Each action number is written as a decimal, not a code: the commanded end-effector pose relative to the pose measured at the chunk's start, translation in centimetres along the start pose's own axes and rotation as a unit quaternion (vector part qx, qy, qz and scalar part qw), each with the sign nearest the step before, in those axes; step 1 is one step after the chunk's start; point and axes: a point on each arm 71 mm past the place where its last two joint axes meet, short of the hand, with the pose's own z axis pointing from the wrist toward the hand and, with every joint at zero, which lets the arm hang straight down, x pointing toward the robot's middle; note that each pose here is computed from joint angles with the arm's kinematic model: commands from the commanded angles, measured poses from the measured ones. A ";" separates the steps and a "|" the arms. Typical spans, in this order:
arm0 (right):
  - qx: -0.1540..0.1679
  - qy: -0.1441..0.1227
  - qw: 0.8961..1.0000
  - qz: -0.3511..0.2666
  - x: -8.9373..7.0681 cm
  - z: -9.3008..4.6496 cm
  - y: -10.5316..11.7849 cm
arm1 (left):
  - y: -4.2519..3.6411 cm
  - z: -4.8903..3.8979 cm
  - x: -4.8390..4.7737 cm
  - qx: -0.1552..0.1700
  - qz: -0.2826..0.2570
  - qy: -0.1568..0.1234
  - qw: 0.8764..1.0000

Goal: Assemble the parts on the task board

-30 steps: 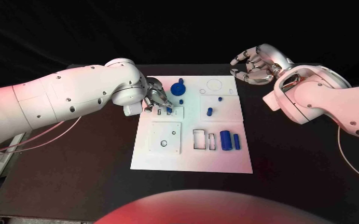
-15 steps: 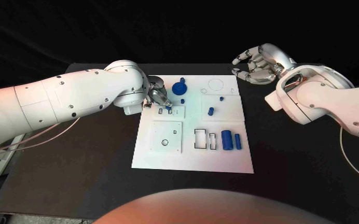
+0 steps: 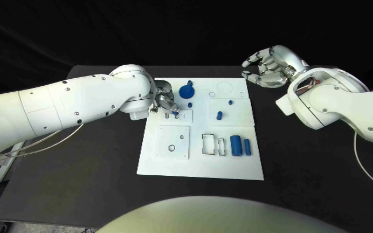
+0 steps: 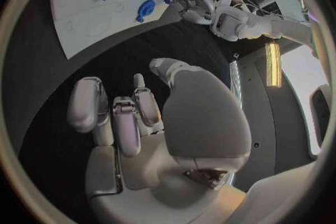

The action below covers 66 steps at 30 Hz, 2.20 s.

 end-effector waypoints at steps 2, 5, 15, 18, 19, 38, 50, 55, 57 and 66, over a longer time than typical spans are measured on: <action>-0.005 0.005 1.000 -0.002 0.1 0.0 0.1 | -0.30 0.08 0.19 0.007 0.006 0.001 1.000; -0.006 0.006 1.000 -0.002 0.1 0.0 0.1 | -0.32 0.12 0.23 0.006 0.006 0.002 1.000; -0.006 0.006 1.000 -0.002 0.2 0.0 0.2 | -0.46 0.22 0.52 0.005 0.012 0.012 1.000; -0.007 0.006 1.000 -0.002 0.2 0.0 0.2 | -0.42 0.21 0.60 0.004 0.014 0.016 1.000; -0.007 0.007 1.000 -0.001 0.2 0.0 0.2 | -0.41 0.20 0.62 0.003 0.015 0.018 1.000; -0.013 0.006 1.000 0.000 0.3 -0.1 0.4 | -0.42 0.23 0.82 0.002 0.022 0.026 0.999; -0.015 0.004 1.000 0.001 0.3 -0.1 0.5 | -0.77 0.54 1.01 -0.004 0.022 0.029 0.999; -0.015 0.003 1.000 0.001 0.3 -0.1 0.4 | -0.76 0.60 1.27 -0.012 0.025 0.043 0.999; -0.015 0.003 1.000 0.001 0.3 -0.1 0.4 | -0.74 0.61 1.33 -0.014 0.026 0.047 0.998; -0.013 0.005 1.000 0.003 0.3 -0.1 0.4 | -0.75 0.71 1.28 -0.018 0.018 0.042 0.999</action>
